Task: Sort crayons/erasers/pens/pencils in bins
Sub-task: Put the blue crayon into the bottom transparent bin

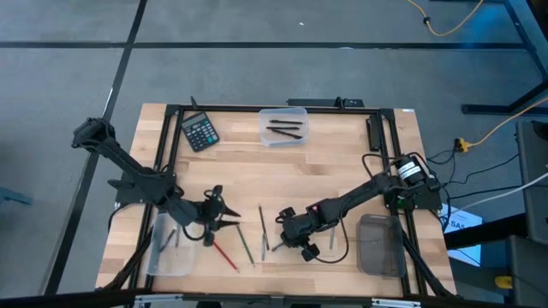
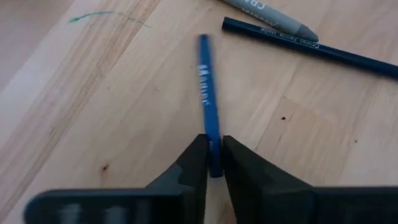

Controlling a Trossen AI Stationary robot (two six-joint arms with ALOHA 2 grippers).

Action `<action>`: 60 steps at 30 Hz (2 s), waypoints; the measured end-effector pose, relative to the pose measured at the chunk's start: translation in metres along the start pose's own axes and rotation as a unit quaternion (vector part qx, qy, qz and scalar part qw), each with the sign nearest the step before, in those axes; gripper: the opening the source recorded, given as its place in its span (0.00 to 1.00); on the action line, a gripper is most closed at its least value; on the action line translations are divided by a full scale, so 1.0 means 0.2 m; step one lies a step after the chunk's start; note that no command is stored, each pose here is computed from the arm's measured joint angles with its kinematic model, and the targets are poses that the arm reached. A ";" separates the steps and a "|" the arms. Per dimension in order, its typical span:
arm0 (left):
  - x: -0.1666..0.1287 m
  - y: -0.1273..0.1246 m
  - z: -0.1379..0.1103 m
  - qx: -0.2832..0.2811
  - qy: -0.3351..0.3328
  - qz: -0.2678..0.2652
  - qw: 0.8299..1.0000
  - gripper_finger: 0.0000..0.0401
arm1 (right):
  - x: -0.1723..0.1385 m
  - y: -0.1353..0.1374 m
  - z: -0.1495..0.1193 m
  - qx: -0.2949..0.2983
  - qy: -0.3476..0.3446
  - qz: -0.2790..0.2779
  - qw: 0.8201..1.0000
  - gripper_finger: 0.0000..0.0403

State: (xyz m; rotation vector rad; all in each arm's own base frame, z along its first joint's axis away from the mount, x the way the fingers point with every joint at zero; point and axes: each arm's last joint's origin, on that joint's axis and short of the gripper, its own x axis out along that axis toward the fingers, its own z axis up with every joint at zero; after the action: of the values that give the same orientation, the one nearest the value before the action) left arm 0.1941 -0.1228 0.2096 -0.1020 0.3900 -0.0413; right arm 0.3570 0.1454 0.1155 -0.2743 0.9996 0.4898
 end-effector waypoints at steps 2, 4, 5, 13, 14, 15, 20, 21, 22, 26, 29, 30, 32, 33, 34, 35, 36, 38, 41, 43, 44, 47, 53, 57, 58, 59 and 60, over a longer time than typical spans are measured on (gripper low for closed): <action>0.03 0.04 -0.04 -0.002 -0.036 0.021 0.999 0.23 | 0.00 0.00 0.00 0.001 -0.002 0.000 1.000 0.10; 0.05 0.08 -0.09 -0.016 -0.064 0.045 0.997 0.23 | -0.01 0.00 0.01 0.001 -0.004 -0.001 1.000 0.07; 0.06 0.10 -0.10 -0.026 -0.077 0.049 0.995 0.23 | -0.01 0.00 0.01 0.001 -0.004 -0.001 1.000 0.07; 0.16 0.16 -0.18 -0.048 -0.096 0.052 0.993 0.29 | -0.09 -0.03 0.07 0.017 -0.012 -0.076 0.997 0.11; 0.17 0.16 -0.19 -0.046 -0.097 0.052 0.993 0.30 | -0.10 -0.04 0.06 0.019 -0.008 -0.095 0.995 0.11; 0.17 0.15 -0.19 -0.044 -0.100 0.052 0.993 0.31 | -0.10 -0.05 0.06 0.023 -0.007 -0.111 0.994 0.11; 0.20 0.14 -0.21 -0.020 -0.099 0.040 0.994 0.33 | -0.16 -0.13 0.06 0.058 -0.017 -0.147 0.987 0.09; 0.20 0.14 -0.21 -0.017 -0.096 0.040 0.994 0.33 | -0.18 -0.15 0.07 0.062 -0.025 -0.158 0.985 0.09; 0.20 0.14 -0.21 -0.012 -0.094 0.042 0.995 0.33 | -0.20 -0.18 0.07 0.063 -0.035 -0.171 0.983 0.10; 0.20 0.14 -0.22 -0.003 -0.092 0.044 0.995 0.33 | -0.30 -0.27 0.05 0.078 -0.089 -0.206 0.971 0.12; 0.20 0.15 -0.22 0.017 -0.091 0.047 0.995 0.33 | -0.36 -0.34 0.03 0.093 -0.182 -0.216 0.955 0.12; 0.20 0.15 -0.22 0.019 -0.091 0.047 0.995 0.33 | -0.37 -0.36 0.02 0.097 -0.218 -0.211 0.948 0.12; 0.20 0.16 -0.21 0.017 -0.093 0.052 0.994 0.33 | -0.38 -0.37 -0.01 0.098 -0.287 -0.192 0.933 0.12; 0.20 0.16 -0.21 0.016 -0.095 0.056 0.994 0.33 | -0.39 -0.37 -0.03 0.101 -0.316 -0.182 0.926 0.11; 0.21 0.17 -0.21 0.015 -0.096 0.059 0.994 0.33 | -0.39 -0.37 -0.04 0.101 -0.344 -0.172 0.918 0.11; 0.21 0.17 -0.20 0.019 -0.099 0.062 0.993 0.33 | -0.40 -0.37 -0.06 0.101 -0.368 -0.163 0.910 0.11; 0.21 0.18 -0.20 0.023 -0.103 0.066 0.992 0.33 | -0.40 -0.36 -0.07 0.104 -0.390 -0.155 0.902 0.11; 0.21 0.19 -0.17 0.030 -0.120 0.070 0.990 0.33 | -0.41 -0.36 -0.08 0.105 -0.427 -0.145 0.887 0.11; 0.20 0.20 -0.11 0.033 -0.174 0.058 0.983 0.33 | -0.40 -0.34 -0.08 0.109 -0.448 -0.134 0.877 0.11; 0.22 0.19 -0.07 0.048 -0.189 0.042 0.980 0.33 | -0.39 -0.31 -0.06 0.106 -0.446 -0.126 0.880 0.11; 0.23 0.18 -0.06 0.057 -0.189 0.035 0.980 0.33 | -0.38 -0.30 -0.05 0.103 -0.446 -0.122 0.881 0.11; 0.29 0.15 -0.03 0.081 -0.190 0.025 0.978 0.33 | -0.37 -0.27 -0.01 0.088 -0.452 -0.118 0.880 0.10; 0.35 0.08 0.01 0.131 -0.193 0.012 0.972 0.33 | -0.37 -0.23 0.01 0.081 -0.453 -0.117 0.880 0.10; 0.33 0.05 0.02 0.135 -0.200 0.008 0.970 0.31 | -0.36 -0.23 0.00 0.080 -0.450 -0.117 0.882 0.10; 0.32 0.05 0.03 0.134 -0.204 0.006 0.970 0.30 | -0.36 -0.23 0.00 0.079 -0.450 -0.117 0.882 0.10; 0.31 0.04 0.04 0.131 -0.211 0.003 0.969 0.30 | -0.36 -0.23 0.00 0.080 -0.450 -0.117 0.882 0.10; 0.31 0.03 0.05 0.132 -0.213 0.002 0.968 0.28 | -0.36 -0.23 0.00 0.079 -0.451 -0.116 0.882 0.10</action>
State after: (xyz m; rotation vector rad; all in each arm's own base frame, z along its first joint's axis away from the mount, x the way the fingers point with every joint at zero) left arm 0.2548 -0.1191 0.1939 0.1530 -0.0476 -0.0662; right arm 0.3486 0.0875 0.1774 0.0039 0.0838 0.2563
